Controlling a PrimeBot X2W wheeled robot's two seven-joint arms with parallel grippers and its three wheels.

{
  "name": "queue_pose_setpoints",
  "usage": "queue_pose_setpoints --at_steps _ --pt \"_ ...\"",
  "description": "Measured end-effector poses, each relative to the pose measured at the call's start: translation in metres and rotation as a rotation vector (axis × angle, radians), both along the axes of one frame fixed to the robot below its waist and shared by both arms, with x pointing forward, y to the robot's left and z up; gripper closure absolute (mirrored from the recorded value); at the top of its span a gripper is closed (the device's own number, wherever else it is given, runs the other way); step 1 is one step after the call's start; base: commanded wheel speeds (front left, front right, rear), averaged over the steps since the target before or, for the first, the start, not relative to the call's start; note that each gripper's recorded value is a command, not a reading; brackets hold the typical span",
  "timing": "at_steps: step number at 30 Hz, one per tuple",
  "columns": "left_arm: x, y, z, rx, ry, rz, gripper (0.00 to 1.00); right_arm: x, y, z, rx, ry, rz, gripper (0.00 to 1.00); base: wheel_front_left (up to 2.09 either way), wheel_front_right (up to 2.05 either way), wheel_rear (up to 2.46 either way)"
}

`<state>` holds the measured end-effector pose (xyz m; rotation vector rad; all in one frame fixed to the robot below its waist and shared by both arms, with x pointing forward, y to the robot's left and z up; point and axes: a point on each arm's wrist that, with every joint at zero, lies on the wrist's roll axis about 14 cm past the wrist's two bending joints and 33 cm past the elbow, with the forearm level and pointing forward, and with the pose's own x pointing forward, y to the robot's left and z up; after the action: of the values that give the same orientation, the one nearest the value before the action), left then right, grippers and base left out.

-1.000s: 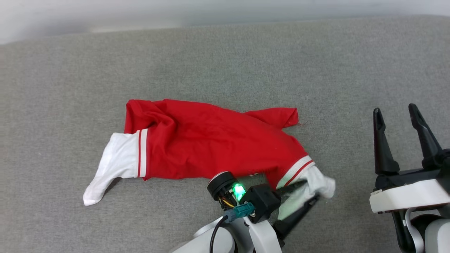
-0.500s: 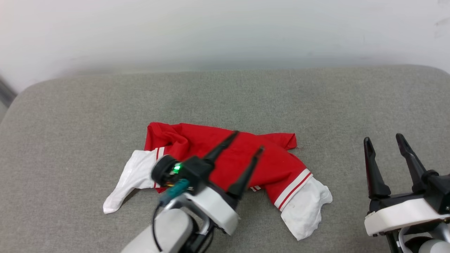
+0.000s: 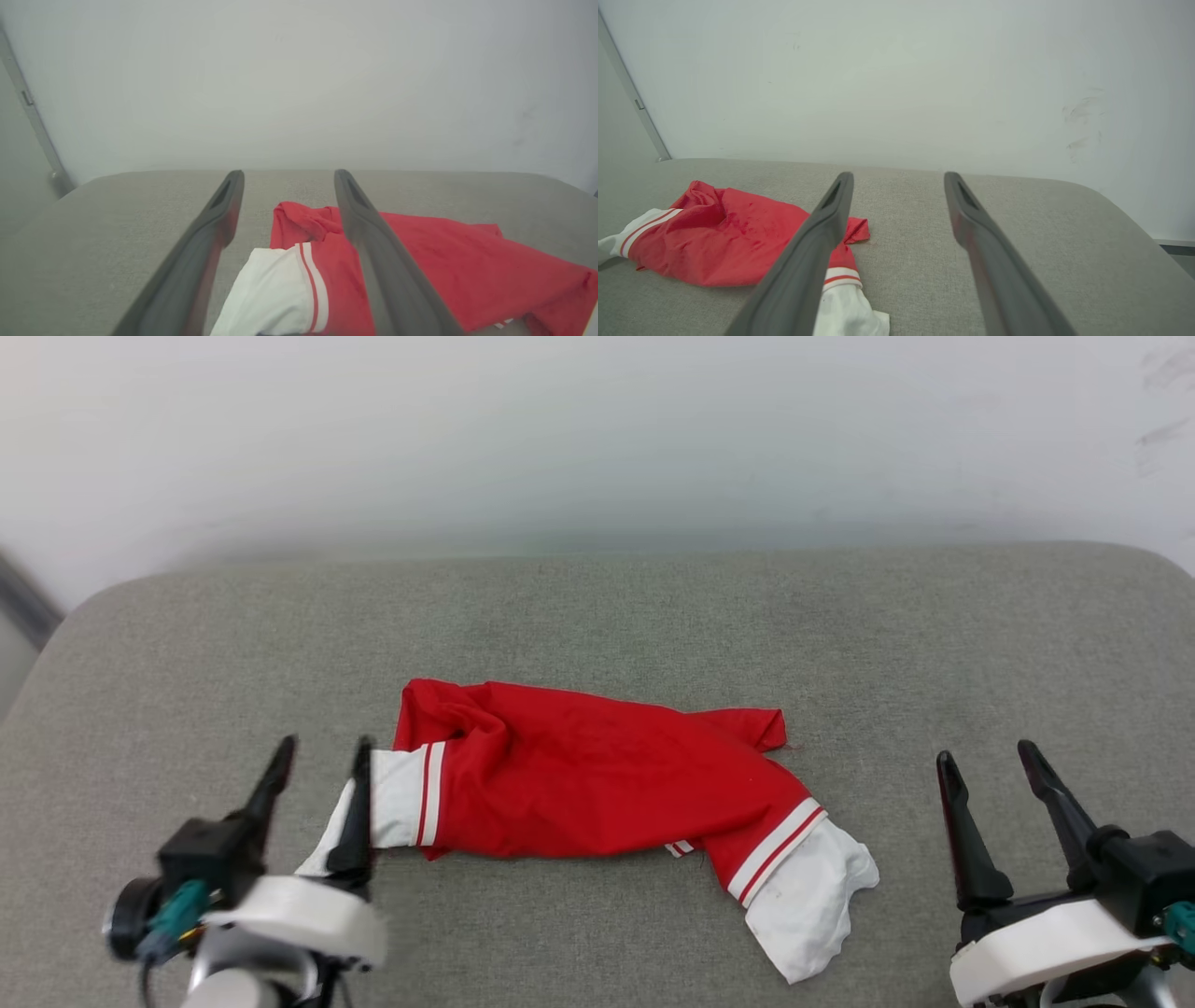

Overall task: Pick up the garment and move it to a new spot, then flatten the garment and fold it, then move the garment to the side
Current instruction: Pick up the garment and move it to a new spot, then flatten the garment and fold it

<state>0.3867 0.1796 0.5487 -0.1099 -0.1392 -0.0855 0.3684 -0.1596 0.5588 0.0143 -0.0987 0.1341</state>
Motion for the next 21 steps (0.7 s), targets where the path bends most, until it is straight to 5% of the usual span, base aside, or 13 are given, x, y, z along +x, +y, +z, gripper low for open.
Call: queue_pose_setpoints --at_steps 6,21 --pt "-0.022 0.043 -0.005 0.038 0.009 0.113 0.00 -0.008 -0.002 -0.003 0.003 0.016 -0.004 0.00 0.00 0.00 0.00" --pt "-0.028 0.033 -0.010 0.043 0.015 0.066 0.00 -0.013 -0.008 -0.022 0.024 0.114 -0.020 0.00 0.00 0.00 0.00"
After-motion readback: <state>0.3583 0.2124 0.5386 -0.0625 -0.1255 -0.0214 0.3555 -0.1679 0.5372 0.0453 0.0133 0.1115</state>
